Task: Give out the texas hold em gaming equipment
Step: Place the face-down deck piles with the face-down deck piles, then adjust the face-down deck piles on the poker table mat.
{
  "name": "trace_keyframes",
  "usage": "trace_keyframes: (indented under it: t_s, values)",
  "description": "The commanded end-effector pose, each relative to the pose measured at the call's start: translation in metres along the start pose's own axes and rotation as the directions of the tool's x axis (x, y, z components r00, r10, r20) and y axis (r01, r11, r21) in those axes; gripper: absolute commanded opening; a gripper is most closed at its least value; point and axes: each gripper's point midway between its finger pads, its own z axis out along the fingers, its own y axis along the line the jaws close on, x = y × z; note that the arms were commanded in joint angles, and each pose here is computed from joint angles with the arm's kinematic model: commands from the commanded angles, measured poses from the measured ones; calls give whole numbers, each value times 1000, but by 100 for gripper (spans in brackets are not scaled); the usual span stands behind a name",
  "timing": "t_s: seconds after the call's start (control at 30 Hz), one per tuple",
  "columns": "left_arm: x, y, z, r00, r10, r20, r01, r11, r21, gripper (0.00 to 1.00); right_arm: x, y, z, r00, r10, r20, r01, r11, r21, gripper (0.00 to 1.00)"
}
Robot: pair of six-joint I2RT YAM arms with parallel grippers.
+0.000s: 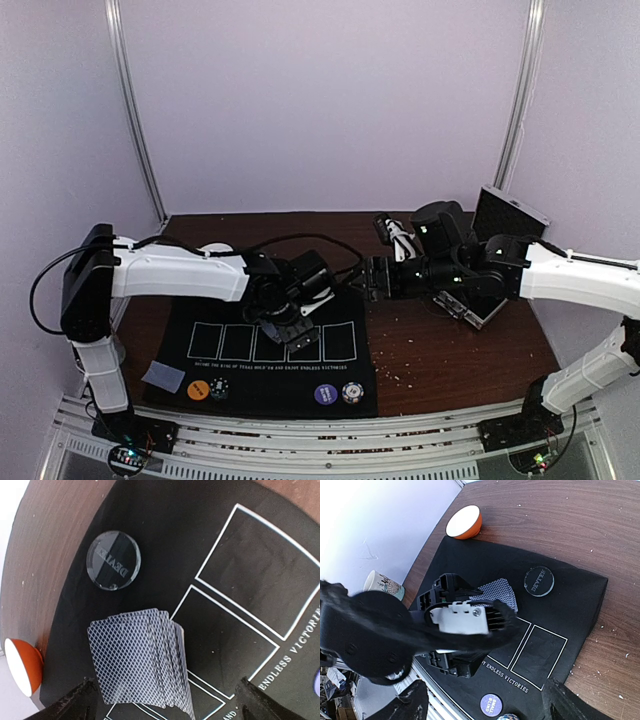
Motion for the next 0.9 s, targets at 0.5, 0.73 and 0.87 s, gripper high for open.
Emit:
trace_keyframes:
  t_s: [0.5,0.73,0.87]
  values:
    - [-5,78,2,936,-309,166,248,918,310,98,6,-7,-22,1000,5,-2,-5,1000,7,82]
    - [0,65,7,938,-299,176,216,900,379,98,11,-10,-20,1000,5,-15,-5,1000,12,83]
    - [14,66,16,947,-280,156,218,919,327,98,20,-15,-2,996,84,-20,-84,996,-5,81]
